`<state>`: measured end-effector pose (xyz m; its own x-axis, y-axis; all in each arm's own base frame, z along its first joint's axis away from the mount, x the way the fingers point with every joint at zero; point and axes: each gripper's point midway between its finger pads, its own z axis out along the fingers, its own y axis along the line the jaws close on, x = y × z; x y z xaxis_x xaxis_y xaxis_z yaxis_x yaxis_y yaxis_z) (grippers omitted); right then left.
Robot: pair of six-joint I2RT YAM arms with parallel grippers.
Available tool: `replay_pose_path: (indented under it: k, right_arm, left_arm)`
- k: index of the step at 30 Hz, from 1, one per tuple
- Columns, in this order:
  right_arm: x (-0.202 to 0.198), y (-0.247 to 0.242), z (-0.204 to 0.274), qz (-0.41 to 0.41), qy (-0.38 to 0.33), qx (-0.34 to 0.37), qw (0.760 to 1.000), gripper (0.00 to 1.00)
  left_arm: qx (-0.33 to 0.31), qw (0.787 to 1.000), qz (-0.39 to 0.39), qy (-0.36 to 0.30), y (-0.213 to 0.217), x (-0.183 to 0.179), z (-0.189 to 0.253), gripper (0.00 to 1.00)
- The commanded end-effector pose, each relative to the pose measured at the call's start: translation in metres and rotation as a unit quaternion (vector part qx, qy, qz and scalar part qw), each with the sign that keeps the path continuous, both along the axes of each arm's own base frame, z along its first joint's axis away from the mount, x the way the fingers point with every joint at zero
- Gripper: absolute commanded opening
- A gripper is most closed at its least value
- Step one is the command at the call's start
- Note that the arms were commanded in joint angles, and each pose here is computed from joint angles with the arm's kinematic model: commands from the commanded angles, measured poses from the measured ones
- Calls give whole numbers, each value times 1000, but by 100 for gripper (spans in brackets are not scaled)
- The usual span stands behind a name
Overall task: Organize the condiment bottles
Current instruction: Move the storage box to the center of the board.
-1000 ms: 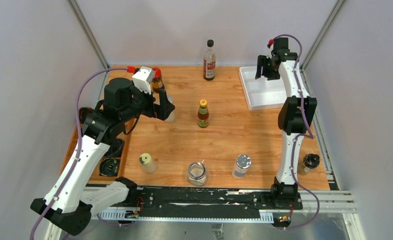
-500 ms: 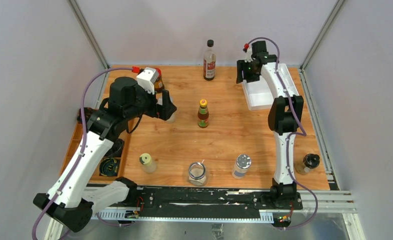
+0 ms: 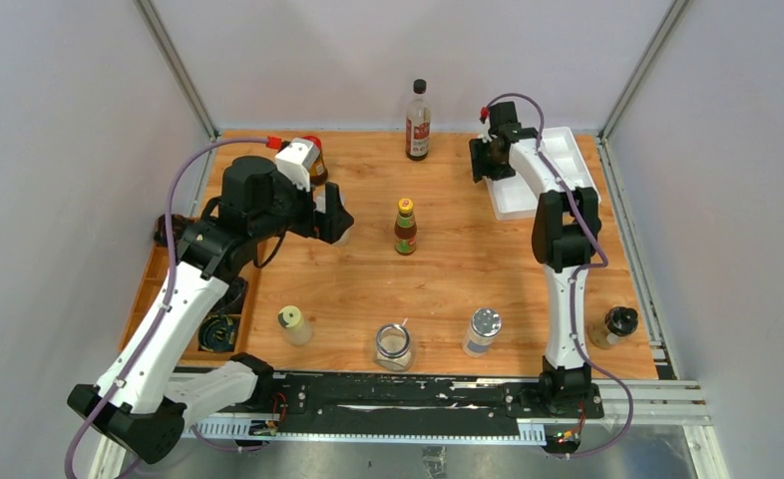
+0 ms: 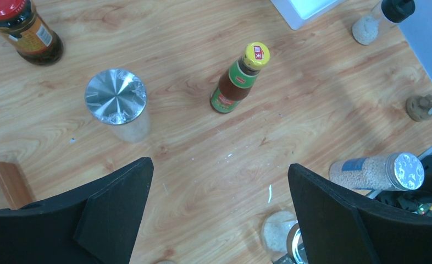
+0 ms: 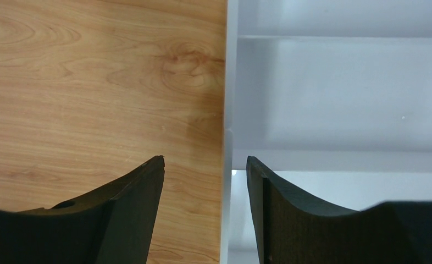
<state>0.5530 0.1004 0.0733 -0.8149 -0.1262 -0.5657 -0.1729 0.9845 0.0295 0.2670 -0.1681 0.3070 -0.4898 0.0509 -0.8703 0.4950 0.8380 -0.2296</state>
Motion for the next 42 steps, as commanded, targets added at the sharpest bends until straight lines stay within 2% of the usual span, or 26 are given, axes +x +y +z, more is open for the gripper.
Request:
replay_pose_path:
  k: [1,7,10,13,21,30,36,42]
  right_arm:
    - [16,-17,48,-36,-82,-24,996,62]
    - [44,-56,73,-77,-110,102,986,61]
    - [59,-98,76,-117,-118,120,979,62]
    - [67,-130,75,-146,-122,112,975,62]
    - [56,-193,51,-186,-102,22,977,63]
    - [32,-256,-3,-244,-46,33,968,62]
    - [18,-293,-14,-285,-36,30,957,61]
    - [14,-302,-21,-288,-33,58,955,58]
  left_arm:
    - [-8,1000,-12,-3,-4,-4,0,100]
    - [-13,1000,-20,-2,-5,-9,-1,100]
    - [-17,999,-27,8,-8,-12,-8,100]
    - [-17,999,-32,18,-10,-12,-19,100]
    - [-17,998,-47,48,-19,-10,-38,100]
    - [-26,996,-49,66,-26,-4,-42,100]
    - [-30,995,-53,73,-32,2,-45,100]
    - [-31,995,-58,77,-36,7,-49,100]
